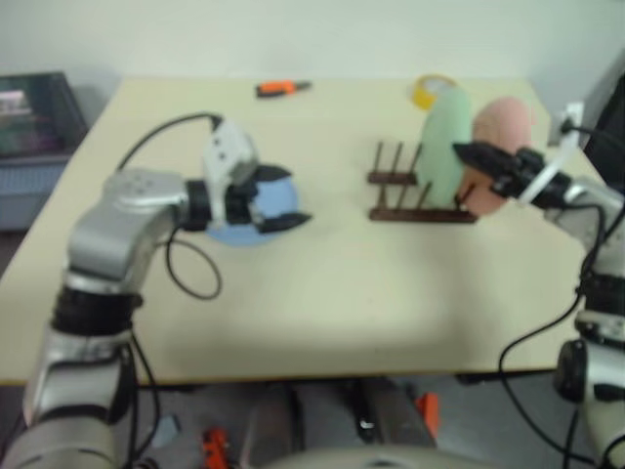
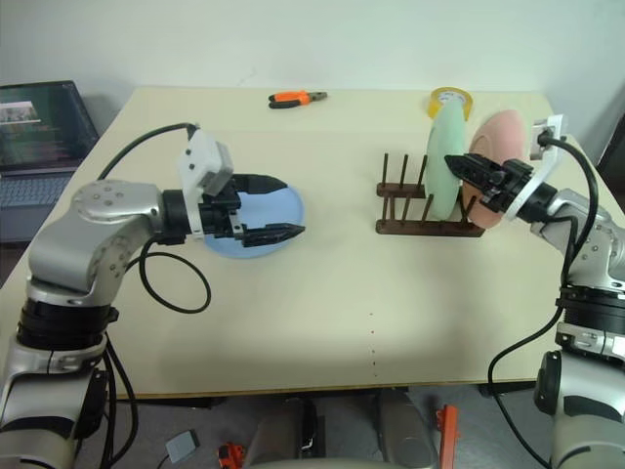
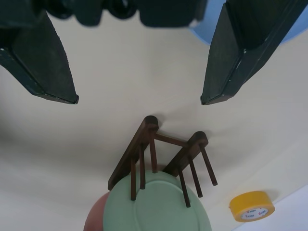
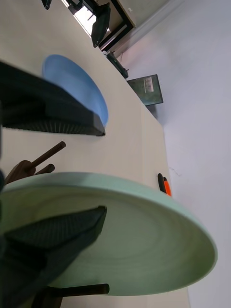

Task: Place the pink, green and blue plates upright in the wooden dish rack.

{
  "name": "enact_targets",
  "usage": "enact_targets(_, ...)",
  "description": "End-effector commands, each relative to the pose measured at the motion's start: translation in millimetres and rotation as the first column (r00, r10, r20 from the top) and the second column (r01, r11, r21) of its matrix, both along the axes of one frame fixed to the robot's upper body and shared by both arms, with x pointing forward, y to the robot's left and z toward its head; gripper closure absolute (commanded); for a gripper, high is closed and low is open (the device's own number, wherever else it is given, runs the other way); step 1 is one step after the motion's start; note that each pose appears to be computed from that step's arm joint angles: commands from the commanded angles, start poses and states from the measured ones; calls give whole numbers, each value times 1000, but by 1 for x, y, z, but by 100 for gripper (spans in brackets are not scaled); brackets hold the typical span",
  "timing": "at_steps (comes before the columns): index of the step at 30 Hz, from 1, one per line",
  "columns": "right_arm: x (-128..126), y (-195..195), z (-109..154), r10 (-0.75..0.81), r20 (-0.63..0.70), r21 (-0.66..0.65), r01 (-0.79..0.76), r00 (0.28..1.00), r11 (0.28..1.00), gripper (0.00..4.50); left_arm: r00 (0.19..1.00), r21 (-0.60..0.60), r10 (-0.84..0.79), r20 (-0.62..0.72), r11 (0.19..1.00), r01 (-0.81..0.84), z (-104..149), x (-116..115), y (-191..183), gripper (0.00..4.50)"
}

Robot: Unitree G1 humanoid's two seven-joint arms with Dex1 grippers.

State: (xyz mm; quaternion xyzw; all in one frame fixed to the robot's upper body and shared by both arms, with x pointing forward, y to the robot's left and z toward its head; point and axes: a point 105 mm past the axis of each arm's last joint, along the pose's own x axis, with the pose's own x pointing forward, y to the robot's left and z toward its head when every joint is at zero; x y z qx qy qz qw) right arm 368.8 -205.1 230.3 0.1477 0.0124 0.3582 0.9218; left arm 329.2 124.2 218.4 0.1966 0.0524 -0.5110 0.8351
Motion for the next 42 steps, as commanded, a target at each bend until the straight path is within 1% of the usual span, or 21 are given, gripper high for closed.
enact_targets(1, -6, 0, 14, 12, 61, -29, -10, 998, 1000, 62, 998, -1, -19, 59, 1000, 19, 14, -5, -2, 0)
enact_targets(3, -6, -1, 14, 7, 66, -37, -5, 998, 999, 2, 998, -1, -17, 59, 1000, 17, 14, -4, -2, 0)
enact_targets(12, -10, -5, 17, -5, 113, -117, 18, 994, 993, 2, 998, -1, -16, 59, 1000, 16, 14, -5, -1, 0)
enact_targets(16, -15, -6, 21, 6, 146, -206, 24, 989, 978, 2, 998, 0, -13, 58, 1000, 13, 14, -5, 0, 0)
enact_targets(19, -16, -7, 21, 5, 159, -248, 35, 987, 968, 2, 998, 0, -15, 57, 1000, 15, 14, -5, 0, 0)
enact_targets(26, -23, -8, 31, 15, 204, -314, 51, 979, 948, 2, 998, 2, -13, 59, 1000, 13, 14, -4, 1, 0)
enact_targets(30, -33, -11, 40, 34, 235, -391, 63, 971, 918, 2, 997, -4, 14, 72, 1000, -14, 18, -2, 9, 0)
enact_targets(35, -52, -19, 63, 79, 298, -523, 93, 951, 847, 2, 986, -60, 123, 112, 991, -116, 38, 3, 36, 0)
enact_targets(38, -62, -4, 76, 168, 340, -562, 56, 925, 825, 2, 967, -58, 221, 124, 975, -216, 44, 10, 62, 0)
enact_targets(40, -66, 11, 76, 234, 345, -586, 14, 909, 810, 2, 950, -71, 287, 122, 957, -280, 49, 15, 79, 0)
enact_targets(42, -68, 32, 71, 303, 339, -609, -38, 890, 792, 2, 920, -63, 373, 118, 928, -368, 48, 24, 101, 0)
